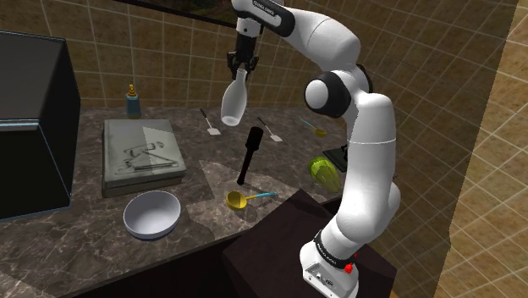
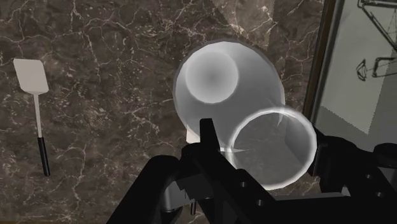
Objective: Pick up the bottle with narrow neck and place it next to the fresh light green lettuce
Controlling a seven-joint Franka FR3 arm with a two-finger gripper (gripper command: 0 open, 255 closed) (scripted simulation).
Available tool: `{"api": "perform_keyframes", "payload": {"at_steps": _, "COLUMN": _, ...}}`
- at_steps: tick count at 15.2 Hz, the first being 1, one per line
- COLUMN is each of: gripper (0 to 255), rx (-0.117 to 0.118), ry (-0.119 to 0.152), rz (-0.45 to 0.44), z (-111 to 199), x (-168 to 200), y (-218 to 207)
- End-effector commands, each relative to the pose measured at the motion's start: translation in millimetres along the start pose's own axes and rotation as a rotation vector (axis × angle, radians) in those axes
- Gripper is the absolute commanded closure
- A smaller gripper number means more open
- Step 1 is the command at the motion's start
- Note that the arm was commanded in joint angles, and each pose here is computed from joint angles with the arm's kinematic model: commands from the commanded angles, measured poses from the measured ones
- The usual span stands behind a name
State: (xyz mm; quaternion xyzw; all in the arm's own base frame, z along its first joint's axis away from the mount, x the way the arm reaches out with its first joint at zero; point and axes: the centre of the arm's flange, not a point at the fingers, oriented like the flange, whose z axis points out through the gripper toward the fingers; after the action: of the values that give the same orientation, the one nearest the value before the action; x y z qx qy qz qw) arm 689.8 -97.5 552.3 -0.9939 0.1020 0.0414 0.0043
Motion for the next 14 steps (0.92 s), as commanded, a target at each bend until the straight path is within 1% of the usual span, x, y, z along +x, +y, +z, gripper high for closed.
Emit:
{"api": "perform_keyframes", "payload": {"at_steps": 1, "gripper": 255, "rx": 0.0, "ry": 0.0, "rz": 0.0, "z": -7.4, "x": -0.4, "y": 0.0}}
{"api": "perform_keyframes", "payload": {"at_steps": 14, "gripper": 255, "rx": 0.0, "ry": 0.0, "rz": 0.0, "z": -1.7, "x": -72.8, "y": 155.4}}
